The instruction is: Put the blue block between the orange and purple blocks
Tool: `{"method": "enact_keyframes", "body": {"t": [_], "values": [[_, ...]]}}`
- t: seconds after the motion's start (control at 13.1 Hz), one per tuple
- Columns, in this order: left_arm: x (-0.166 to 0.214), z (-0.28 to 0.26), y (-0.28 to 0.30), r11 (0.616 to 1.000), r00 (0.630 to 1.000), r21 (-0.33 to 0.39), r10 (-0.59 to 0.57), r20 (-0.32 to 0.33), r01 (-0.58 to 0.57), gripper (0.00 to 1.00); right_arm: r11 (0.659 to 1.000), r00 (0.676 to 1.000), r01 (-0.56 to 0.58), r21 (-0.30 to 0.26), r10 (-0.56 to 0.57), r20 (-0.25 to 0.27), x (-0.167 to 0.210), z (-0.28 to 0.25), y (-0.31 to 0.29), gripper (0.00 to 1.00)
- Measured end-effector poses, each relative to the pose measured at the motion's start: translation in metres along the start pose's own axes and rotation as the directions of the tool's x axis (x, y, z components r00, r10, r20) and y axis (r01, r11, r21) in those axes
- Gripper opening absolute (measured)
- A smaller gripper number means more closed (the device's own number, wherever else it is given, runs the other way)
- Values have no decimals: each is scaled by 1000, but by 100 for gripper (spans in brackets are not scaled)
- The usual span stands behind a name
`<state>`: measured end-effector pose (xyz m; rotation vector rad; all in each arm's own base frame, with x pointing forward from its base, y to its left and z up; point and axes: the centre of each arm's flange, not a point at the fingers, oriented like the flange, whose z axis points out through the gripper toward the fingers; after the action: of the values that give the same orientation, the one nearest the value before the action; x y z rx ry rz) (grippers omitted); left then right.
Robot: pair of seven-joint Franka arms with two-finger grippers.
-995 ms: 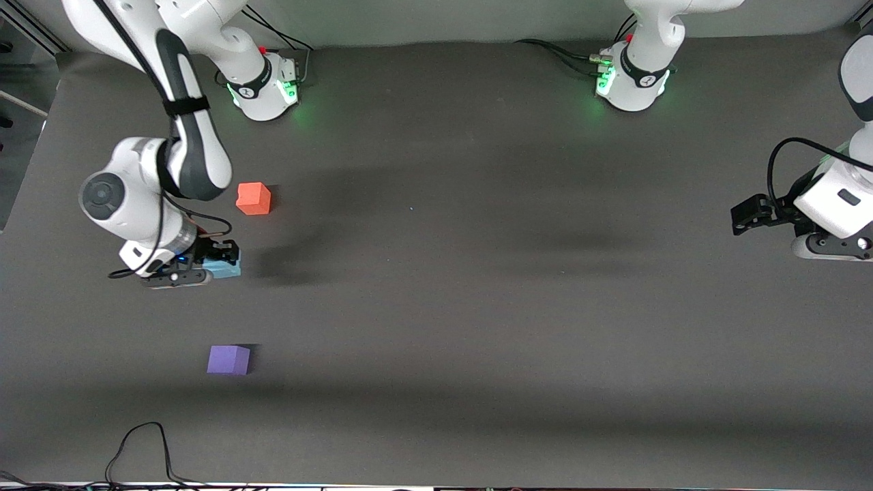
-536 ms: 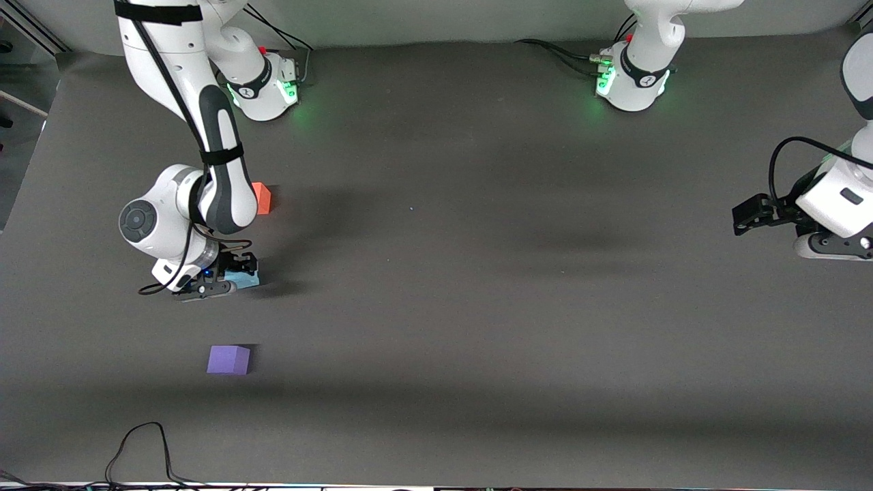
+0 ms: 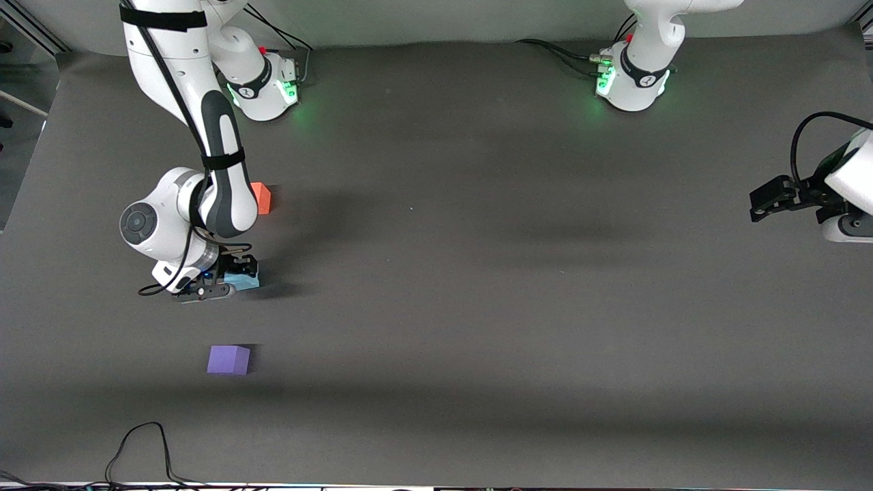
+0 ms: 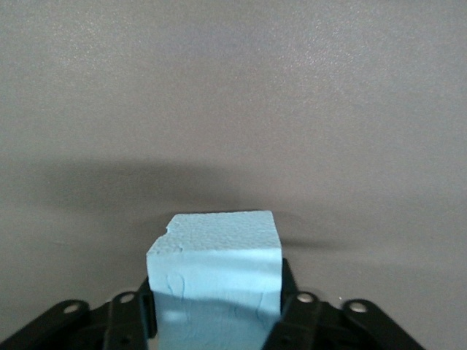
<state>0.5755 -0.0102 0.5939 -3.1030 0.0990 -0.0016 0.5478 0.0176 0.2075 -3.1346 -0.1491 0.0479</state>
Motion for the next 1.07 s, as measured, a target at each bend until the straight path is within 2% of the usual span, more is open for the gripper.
{"method": "enact_keyframes", "body": {"t": [0.23, 0.38, 0.54, 0.84, 1.07], "values": [[0, 0, 0, 1000, 1000, -3, 0, 0, 0, 100, 1000, 1000, -3, 2, 3, -6, 2, -2, 0, 99], [0, 0, 0, 1000, 1000, -4, -1, 1, 1, 100, 1000, 1000, 2, 27, -2, -8, 9, -14, -4, 100], [-1, 1, 0, 1000, 1000, -4, -1, 8, 1, 100, 997, 1000, 14, 82, -15, 11, 24, -49, -5, 100], [-4, 4, 2, 1000, 999, -8, 1, 42, 0, 100, 987, 994, 84, 135, -93, 58, 61, -182, -12, 100], [-4, 5, 2, 1000, 999, -11, 1, 44, 0, 100, 985, 992, 112, 131, -118, 39, 65, -271, -15, 100]]}}
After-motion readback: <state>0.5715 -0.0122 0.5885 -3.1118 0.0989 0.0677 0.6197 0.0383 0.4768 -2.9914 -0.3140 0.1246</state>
